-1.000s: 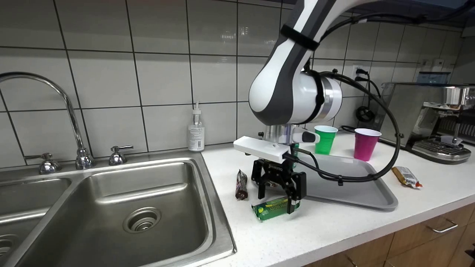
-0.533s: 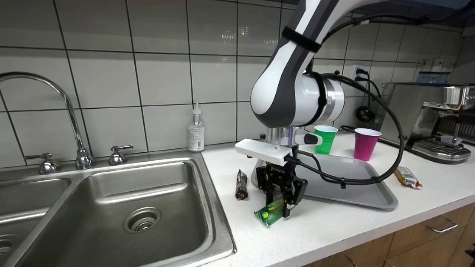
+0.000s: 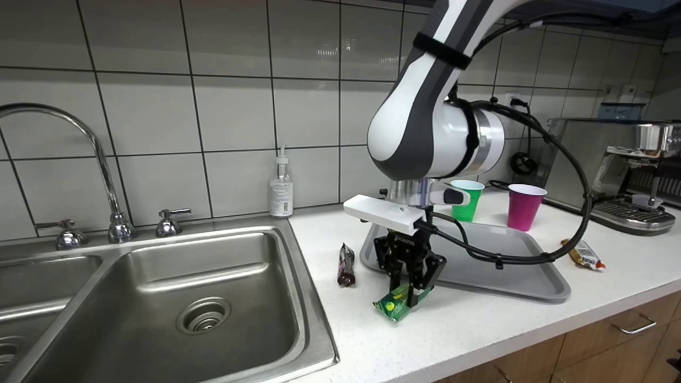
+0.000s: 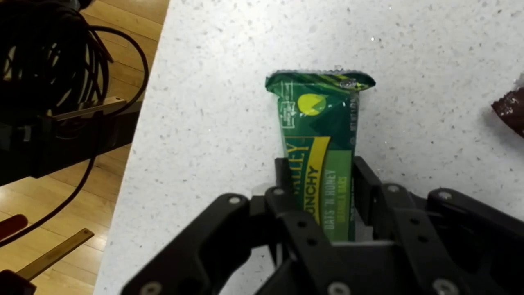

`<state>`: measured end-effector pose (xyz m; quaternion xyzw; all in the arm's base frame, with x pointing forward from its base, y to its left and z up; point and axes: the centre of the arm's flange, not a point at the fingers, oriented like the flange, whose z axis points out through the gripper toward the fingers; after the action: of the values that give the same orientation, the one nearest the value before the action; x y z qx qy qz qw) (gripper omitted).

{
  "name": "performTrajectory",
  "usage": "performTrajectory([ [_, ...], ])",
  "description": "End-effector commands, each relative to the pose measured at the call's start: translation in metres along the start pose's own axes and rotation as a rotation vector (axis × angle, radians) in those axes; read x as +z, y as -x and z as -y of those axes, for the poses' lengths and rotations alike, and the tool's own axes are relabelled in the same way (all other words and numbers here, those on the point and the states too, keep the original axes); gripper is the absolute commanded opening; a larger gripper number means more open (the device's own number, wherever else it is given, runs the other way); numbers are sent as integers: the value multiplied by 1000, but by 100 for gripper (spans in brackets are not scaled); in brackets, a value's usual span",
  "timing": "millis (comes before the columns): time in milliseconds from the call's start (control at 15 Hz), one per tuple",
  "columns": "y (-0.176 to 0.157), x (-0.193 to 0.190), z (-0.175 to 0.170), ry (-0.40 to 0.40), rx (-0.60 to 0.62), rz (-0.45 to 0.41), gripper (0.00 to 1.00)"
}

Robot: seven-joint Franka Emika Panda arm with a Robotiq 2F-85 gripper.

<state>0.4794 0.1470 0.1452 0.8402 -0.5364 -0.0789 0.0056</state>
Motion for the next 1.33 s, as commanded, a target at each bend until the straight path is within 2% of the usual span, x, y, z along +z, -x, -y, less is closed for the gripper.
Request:
performTrajectory([
  [0, -3, -26, -15, -45, 37, -23, 14],
  [600, -38, -54, -14, -84, 115, -17, 14],
  [1267, -90, -55, -11, -87, 278, -24, 14],
])
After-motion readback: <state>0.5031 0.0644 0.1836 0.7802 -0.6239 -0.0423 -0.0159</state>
